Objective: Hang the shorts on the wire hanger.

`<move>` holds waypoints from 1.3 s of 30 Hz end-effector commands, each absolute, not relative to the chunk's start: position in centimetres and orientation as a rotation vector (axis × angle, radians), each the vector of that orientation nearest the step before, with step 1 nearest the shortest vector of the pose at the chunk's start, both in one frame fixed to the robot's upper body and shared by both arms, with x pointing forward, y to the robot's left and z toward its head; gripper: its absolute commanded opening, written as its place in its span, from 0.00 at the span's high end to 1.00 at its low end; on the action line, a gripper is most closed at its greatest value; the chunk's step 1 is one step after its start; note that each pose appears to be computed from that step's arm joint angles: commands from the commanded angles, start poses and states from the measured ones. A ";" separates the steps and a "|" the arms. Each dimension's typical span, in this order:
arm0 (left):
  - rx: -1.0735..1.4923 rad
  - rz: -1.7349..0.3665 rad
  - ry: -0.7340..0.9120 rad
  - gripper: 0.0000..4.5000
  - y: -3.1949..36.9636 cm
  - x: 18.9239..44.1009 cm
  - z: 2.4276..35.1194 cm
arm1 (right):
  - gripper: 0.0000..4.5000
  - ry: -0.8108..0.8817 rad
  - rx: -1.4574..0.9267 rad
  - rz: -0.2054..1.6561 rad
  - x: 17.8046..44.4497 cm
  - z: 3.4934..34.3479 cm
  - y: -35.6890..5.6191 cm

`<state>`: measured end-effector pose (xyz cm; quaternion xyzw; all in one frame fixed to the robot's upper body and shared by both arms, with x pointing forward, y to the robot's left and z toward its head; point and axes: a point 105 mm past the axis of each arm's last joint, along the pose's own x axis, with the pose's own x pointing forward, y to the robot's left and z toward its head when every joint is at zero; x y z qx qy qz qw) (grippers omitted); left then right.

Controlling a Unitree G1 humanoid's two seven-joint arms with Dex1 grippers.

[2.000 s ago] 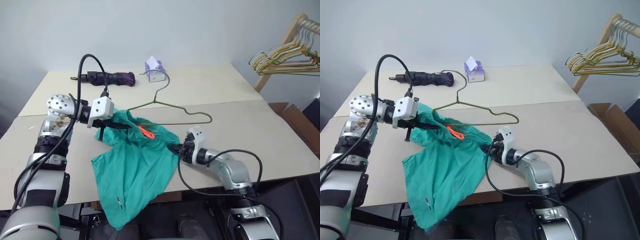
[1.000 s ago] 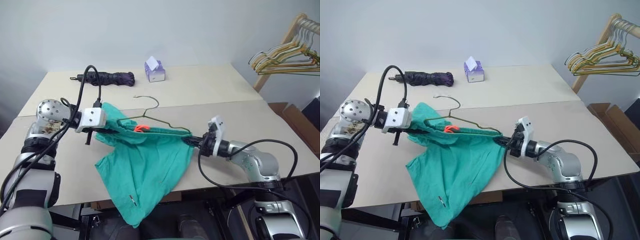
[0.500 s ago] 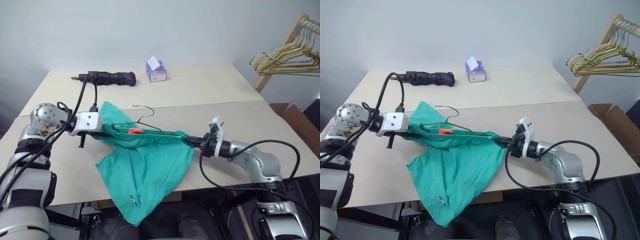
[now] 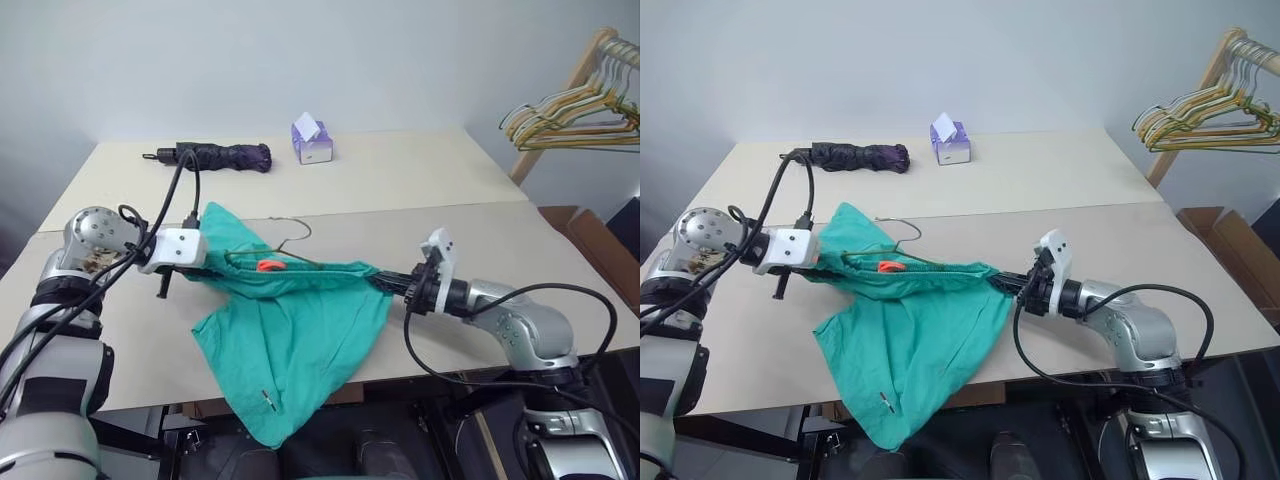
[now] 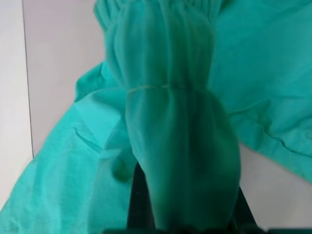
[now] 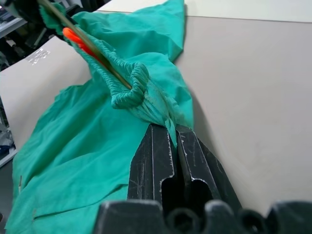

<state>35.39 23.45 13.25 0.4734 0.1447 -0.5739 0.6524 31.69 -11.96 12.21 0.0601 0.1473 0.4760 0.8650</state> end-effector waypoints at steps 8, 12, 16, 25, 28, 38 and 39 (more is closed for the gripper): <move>1.018 -1.246 0.245 1.00 21.8 37.1 15.1 | 0.61 0.210 -0.004 1.016 31.3 15.1 -12.7; 1.015 -1.239 0.235 1.00 21.8 37.2 15.3 | 0.31 0.204 -0.030 1.028 31.1 15.4 -12.8; 1.016 -1.229 0.208 1.00 21.6 37.4 15.8 | 0.00 0.187 -0.099 1.033 31.4 16.8 -12.5; 1.009 -1.256 0.096 1.00 19.3 38.0 17.7 | 0.00 0.408 -0.372 1.008 33.7 19.1 -11.6; 1.001 -1.279 0.060 1.00 18.4 38.0 18.1 | 0.00 0.458 -0.438 1.006 34.7 19.4 -11.2; 0.982 -1.310 -0.020 1.00 16.5 37.9 19.1 | 0.26 0.522 -0.575 1.064 36.7 18.4 -10.2; 0.982 -1.312 -0.022 1.00 16.4 37.9 19.1 | 0.34 0.518 -0.578 1.068 36.7 18.5 -10.1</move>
